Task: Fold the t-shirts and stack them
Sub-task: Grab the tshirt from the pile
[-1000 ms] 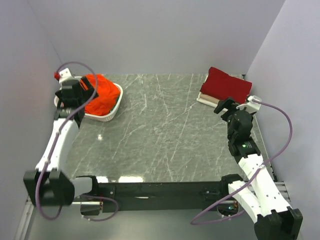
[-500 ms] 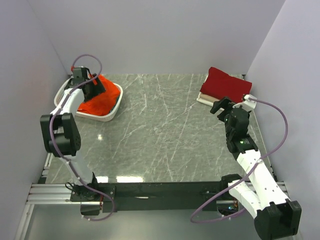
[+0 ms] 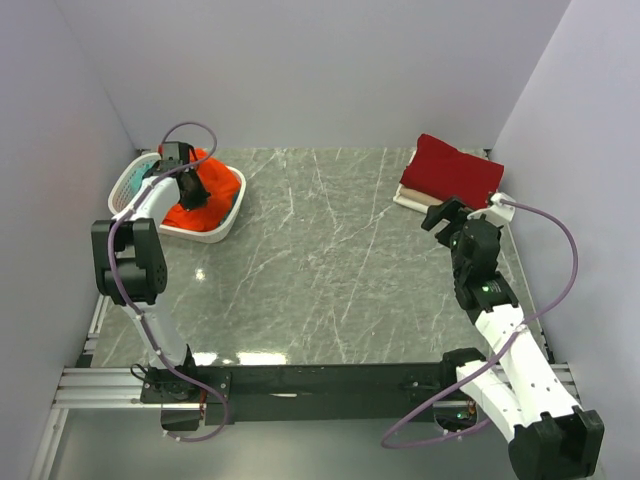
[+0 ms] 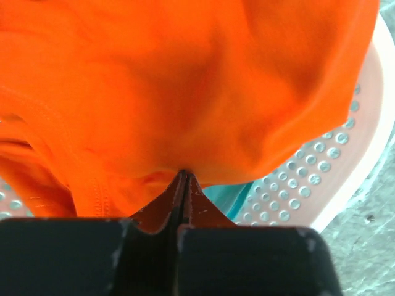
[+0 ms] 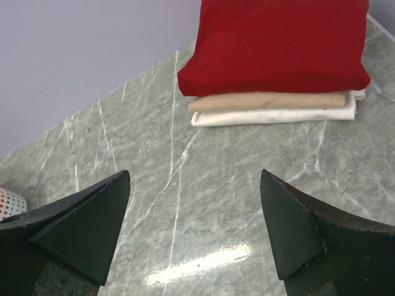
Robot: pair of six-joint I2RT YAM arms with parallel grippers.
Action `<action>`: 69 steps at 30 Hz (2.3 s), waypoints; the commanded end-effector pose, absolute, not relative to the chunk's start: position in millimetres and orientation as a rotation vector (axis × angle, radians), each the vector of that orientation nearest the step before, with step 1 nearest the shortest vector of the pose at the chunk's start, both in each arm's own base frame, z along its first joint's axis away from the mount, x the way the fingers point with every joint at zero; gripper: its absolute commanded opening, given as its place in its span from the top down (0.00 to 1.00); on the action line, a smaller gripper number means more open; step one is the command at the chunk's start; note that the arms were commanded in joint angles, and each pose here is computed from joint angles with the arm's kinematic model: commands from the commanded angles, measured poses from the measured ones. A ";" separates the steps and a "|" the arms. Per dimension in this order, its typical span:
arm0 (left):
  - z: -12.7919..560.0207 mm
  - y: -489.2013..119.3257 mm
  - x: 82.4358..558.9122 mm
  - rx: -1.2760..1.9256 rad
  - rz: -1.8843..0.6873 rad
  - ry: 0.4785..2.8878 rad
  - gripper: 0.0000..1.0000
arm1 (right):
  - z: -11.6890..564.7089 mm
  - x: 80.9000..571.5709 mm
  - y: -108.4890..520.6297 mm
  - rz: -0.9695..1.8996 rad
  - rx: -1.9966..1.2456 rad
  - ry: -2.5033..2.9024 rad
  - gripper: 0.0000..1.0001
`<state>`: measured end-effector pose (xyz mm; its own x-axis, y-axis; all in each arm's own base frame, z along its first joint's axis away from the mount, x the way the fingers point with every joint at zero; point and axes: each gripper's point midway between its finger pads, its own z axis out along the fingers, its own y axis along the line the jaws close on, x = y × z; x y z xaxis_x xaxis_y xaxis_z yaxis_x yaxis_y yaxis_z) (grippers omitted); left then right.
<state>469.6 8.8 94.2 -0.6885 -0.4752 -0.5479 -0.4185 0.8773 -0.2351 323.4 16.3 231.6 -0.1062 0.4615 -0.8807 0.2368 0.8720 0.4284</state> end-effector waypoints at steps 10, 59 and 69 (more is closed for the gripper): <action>259.2 8.0 464.6 -0.593 -0.219 2.067 1.00 | 235.2 326.4 25.7 0.253 0.526 1.708 0.10; 85.3 16.0 488.0 -0.612 0.174 2.370 1.00 | 230.1 324.5 49.4 0.393 0.483 1.741 0.12; 200.9 -1.4 483.0 -0.652 -0.053 2.158 1.00 | 227.8 318.9 38.6 0.335 0.495 1.726 0.12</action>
